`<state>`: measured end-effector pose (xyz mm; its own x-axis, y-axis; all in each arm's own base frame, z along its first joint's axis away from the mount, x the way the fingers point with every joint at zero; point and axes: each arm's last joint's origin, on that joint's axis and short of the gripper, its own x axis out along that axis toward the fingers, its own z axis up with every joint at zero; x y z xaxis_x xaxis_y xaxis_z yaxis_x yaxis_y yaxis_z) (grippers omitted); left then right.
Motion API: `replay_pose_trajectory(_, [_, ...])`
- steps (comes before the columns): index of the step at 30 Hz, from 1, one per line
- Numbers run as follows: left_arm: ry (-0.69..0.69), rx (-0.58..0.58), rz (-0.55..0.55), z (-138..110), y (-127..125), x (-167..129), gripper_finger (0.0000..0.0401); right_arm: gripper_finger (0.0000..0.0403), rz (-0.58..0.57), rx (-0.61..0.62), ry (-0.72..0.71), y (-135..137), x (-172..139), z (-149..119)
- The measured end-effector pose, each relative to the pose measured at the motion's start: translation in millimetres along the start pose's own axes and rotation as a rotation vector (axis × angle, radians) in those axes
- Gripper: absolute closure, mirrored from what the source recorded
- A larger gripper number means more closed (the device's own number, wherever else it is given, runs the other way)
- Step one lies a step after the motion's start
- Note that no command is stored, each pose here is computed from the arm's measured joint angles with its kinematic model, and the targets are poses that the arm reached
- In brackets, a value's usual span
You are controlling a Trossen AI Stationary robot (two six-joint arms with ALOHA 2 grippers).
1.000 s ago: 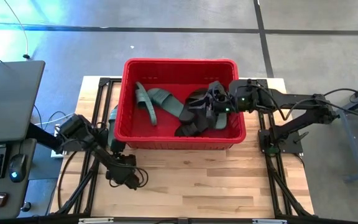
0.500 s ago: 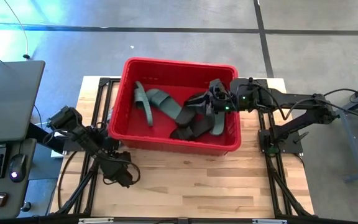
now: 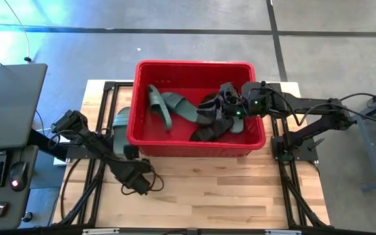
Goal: Pick and place slides into bin
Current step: Put the green slide into the red bin
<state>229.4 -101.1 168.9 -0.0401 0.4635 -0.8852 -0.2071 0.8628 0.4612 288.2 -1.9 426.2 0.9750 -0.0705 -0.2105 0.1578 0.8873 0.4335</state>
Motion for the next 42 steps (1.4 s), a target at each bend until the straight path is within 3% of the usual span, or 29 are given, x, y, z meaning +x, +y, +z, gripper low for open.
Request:
replay_pose_trajectory(5, [-0.11, -0.035, -0.056, 26, 5, -7, 0.0171, 0.0284, 0.01, 0.019, 0.006, 0, 0, 0])
replay_pose_trajectory(9, [-0.053, 0.001, -0.077, 28, 10, -16, 0.0171, 0.0284, 0.022, 0.015, 0.012, 4, 0, -2])
replay_pose_trajectory(15, [0.097, 0.12, -0.03, 15, 20, -48, 0.0171, 0.0284, 0.046, -0.009, 0.034, 12, -1, -7])
replay_pose_trajectory(18, [0.163, 0.157, -0.139, 12, 14, -60, 0.0171, 0.0284, 0.061, -0.023, 0.041, 16, -2, -9])
replay_pose_trajectory(21, [0.108, 0.155, -0.203, 14, 7, -66, 0.0171, 0.0284, 0.071, -0.029, 0.049, 19, -2, -11])
replay_pose_trajectory(24, [0.074, 0.148, -0.238, 14, -1, -61, 0.0171, 0.0284, 0.075, -0.03, 0.055, 20, -3, -12])
replay_pose_trajectory(30, [0.27, 0.141, -0.324, -3, -6, -48, 0.0171, 0.0284, 0.071, -0.033, 0.068, 21, -3, -14])
replay_pose_trajectory(38, [0.198, 0.105, -0.425, -5, -24, -54, 0.0171, 0.0284, 0.046, -0.036, 0.083, 20, -3, -16])
replay_pose_trajectory(42, [0.225, 0.09, -0.337, -23, -30, -55, 0.0171, 0.0284, 0.045, -0.037, 0.083, 19, -3, -16])
